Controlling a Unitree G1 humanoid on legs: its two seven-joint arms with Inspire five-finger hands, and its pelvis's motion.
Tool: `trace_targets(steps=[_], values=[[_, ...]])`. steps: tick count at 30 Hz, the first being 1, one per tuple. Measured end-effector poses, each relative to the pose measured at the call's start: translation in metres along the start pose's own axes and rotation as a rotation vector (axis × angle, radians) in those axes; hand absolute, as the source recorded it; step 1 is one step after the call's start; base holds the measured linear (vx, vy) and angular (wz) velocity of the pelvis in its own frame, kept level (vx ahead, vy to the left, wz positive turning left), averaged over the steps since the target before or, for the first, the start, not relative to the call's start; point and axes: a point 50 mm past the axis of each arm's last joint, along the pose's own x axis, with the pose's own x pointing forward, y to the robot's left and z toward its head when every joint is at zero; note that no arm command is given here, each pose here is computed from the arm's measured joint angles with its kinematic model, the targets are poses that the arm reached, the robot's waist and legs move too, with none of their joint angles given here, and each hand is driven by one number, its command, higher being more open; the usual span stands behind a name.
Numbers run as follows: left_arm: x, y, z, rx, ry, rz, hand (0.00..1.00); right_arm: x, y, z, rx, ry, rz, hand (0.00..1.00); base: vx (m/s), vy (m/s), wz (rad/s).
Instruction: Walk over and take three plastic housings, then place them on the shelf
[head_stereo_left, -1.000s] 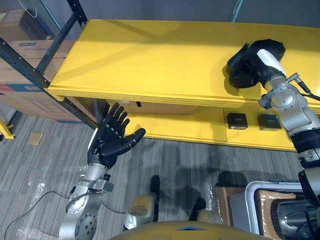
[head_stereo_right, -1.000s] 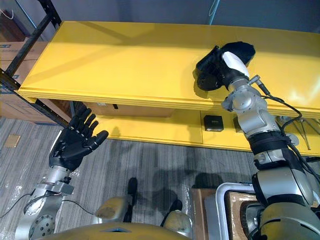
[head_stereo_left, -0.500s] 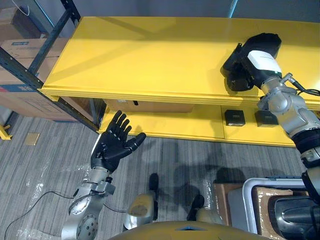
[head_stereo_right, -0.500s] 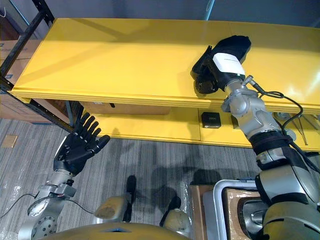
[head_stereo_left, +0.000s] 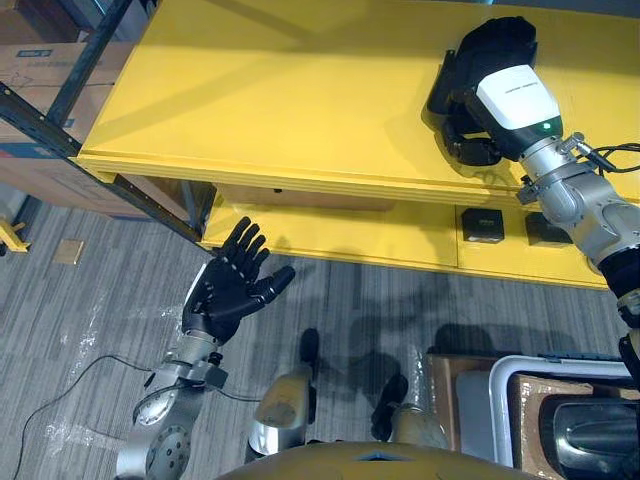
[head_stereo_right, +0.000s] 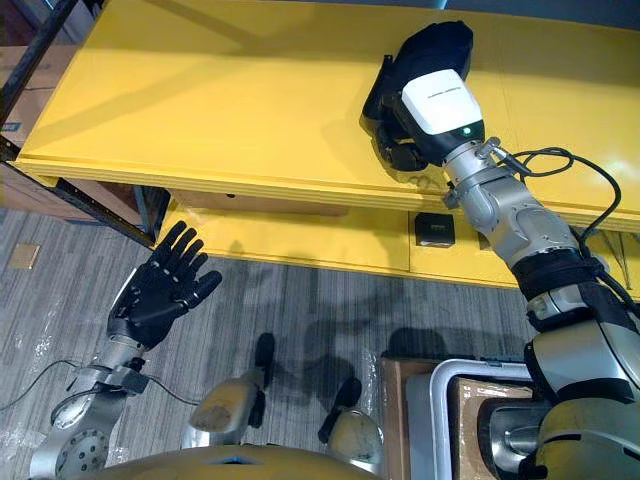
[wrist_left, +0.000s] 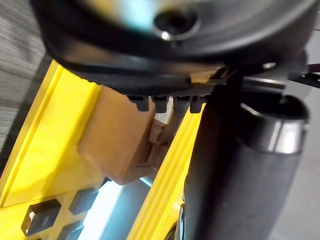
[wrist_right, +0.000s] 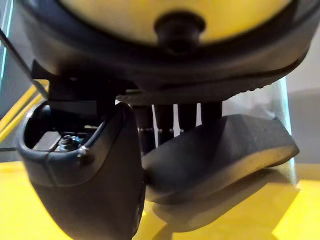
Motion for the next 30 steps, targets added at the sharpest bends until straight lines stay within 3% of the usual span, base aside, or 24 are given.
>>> trace_targets(steps=[9, 10, 30], values=[[0.003, 0.000, 0.004, -0.001, -0.034, -0.005, 1.00, -0.010, -0.007, -0.011, -0.041, 0.015, 0.011, 0.00, 0.00, 0.000, 0.00], [0.004, 0.002, 0.004, 0.002, -0.038, 0.001, 1.00, -0.011, -0.008, -0.013, -0.038, 0.021, 0.009, 1.00, 0.00, 0.000, 0.00], [0.003, 0.006, 0.005, 0.028, -0.025, -0.004, 1.00, -0.027, 0.003, -0.024, 0.010, 0.118, 0.048, 1.00, 0.01, -0.006, -0.01]])
